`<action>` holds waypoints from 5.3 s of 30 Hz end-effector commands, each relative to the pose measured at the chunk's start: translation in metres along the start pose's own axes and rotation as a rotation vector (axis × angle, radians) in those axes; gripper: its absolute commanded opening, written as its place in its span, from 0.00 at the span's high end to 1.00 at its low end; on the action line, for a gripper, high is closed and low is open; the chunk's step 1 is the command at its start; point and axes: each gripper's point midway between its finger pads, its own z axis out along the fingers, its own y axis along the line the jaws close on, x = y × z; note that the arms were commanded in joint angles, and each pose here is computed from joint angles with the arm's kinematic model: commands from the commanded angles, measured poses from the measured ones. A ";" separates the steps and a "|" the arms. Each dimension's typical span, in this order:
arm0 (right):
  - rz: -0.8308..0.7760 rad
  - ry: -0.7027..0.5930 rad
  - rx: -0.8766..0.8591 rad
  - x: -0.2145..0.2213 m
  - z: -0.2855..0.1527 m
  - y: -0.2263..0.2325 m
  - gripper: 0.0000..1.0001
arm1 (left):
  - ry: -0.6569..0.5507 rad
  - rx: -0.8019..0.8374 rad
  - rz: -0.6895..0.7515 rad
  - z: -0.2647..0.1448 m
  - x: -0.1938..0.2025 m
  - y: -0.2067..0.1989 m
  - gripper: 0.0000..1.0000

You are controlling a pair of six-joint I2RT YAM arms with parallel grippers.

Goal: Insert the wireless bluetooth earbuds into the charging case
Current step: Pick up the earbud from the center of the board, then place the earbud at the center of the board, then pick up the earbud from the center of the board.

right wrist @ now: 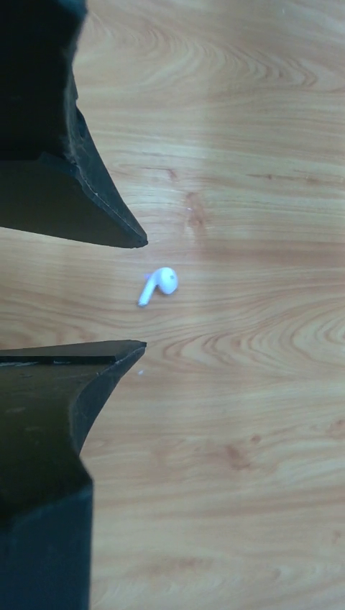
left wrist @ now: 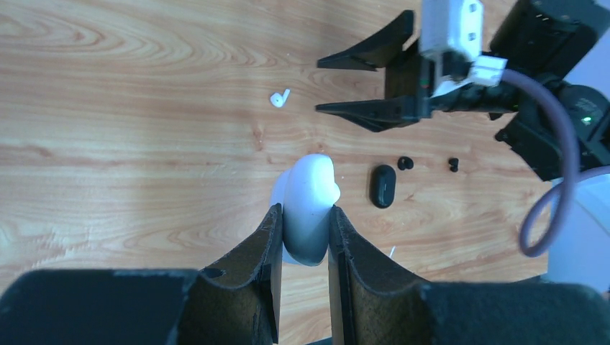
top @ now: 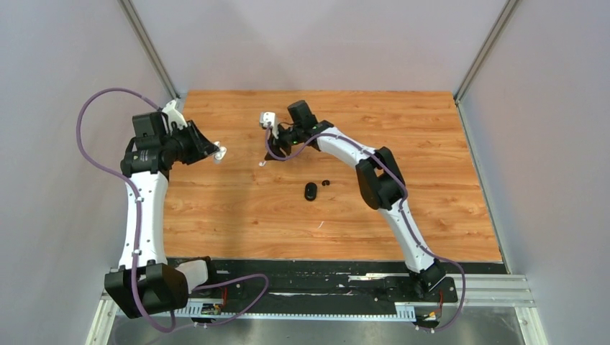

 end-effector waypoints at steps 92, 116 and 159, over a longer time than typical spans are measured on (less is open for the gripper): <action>-0.447 0.195 -0.085 0.086 -0.281 0.126 0.48 | 0.227 0.680 0.420 0.045 0.027 -0.138 1.00; -0.568 0.335 -0.506 0.173 -0.228 0.124 0.64 | 0.285 0.697 0.461 0.060 0.045 -0.137 1.00; -0.441 0.327 -0.614 0.174 -0.206 0.166 0.69 | 0.276 0.650 0.475 0.062 0.048 -0.129 1.00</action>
